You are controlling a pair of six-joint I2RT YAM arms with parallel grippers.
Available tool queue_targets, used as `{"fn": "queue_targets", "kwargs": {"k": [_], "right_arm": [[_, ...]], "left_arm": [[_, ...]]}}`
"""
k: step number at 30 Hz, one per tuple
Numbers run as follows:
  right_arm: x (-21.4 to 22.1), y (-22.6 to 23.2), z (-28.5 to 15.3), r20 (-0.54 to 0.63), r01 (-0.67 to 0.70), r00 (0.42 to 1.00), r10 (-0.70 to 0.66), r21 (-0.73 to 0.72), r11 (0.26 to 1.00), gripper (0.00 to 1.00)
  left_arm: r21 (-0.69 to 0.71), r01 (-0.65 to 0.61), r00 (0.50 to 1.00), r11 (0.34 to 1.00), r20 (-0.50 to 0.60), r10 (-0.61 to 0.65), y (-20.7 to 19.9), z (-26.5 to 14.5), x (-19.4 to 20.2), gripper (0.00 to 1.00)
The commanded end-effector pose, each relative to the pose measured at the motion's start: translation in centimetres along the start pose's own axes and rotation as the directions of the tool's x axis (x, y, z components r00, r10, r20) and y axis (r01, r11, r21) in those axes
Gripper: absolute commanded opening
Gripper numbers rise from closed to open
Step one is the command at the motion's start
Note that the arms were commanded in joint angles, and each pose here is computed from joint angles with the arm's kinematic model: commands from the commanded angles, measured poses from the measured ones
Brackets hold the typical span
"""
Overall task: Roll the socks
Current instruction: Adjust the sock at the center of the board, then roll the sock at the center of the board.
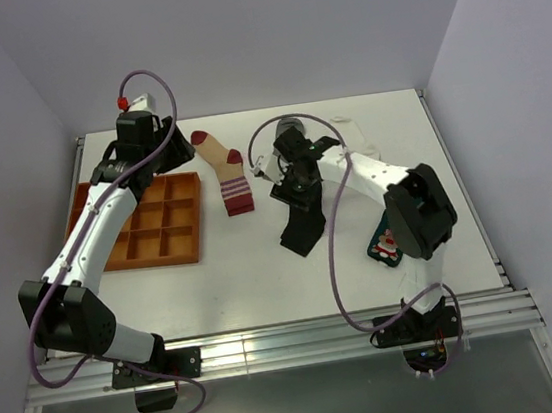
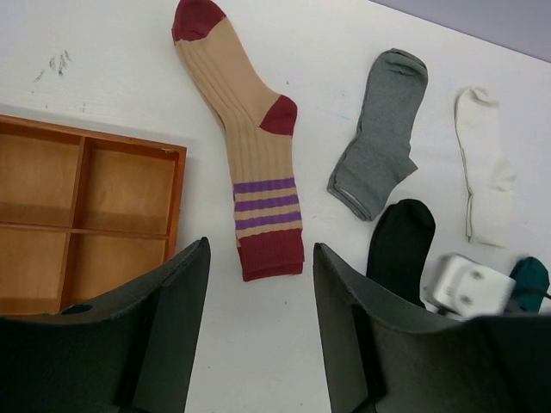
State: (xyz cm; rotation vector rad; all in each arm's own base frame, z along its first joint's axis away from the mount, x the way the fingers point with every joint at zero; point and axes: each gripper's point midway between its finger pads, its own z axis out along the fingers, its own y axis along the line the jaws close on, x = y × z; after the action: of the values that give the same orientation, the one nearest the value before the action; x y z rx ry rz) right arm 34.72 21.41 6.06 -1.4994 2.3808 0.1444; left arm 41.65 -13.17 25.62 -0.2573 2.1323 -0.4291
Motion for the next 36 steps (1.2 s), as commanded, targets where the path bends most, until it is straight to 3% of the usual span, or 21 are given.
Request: {"fn": "queue_targets", "kwargs": {"k": [1, 5, 11, 28, 36], "right_arm": [[-1.9, 1.1, -3.4, 0.142, -0.047, 0.989, 0.043, 0.027, 0.999, 0.57], [0.8, 4.6, -2.4, 0.105, -0.078, 0.992, 0.076, 0.006, 0.997, 0.56], [0.7, 8.1, -0.5, 0.094, -0.072, 0.993, 0.071, 0.002, 0.997, 0.54], [2.1, 9.7, 2.5, -0.004, -0.076, 0.997, 0.076, -0.019, 0.997, 0.54], [3.6, 10.7, 1.9, -0.034, -0.067, 0.997, 0.065, -0.043, 0.997, 0.51]], "left_arm": [[0.049, 0.014, 0.998, 0.999, 0.056, -0.017, -1.5, 0.0, -2.0, 0.56], [0.060, 0.015, 0.997, 0.998, 0.074, -0.019, -2.0, 0.0, -2.8, 0.57], [0.124, 0.025, 0.994, 0.992, 0.098, -0.038, -3.7, 0.0, -4.2, 0.57], [0.146, 0.021, 0.996, 0.989, 0.080, -0.033, -3.8, 0.8, -3.4, 0.56], [0.139, 0.015, 0.997, 0.990, 0.074, -0.025, -3.8, 0.8, -3.1, 0.56]]}}
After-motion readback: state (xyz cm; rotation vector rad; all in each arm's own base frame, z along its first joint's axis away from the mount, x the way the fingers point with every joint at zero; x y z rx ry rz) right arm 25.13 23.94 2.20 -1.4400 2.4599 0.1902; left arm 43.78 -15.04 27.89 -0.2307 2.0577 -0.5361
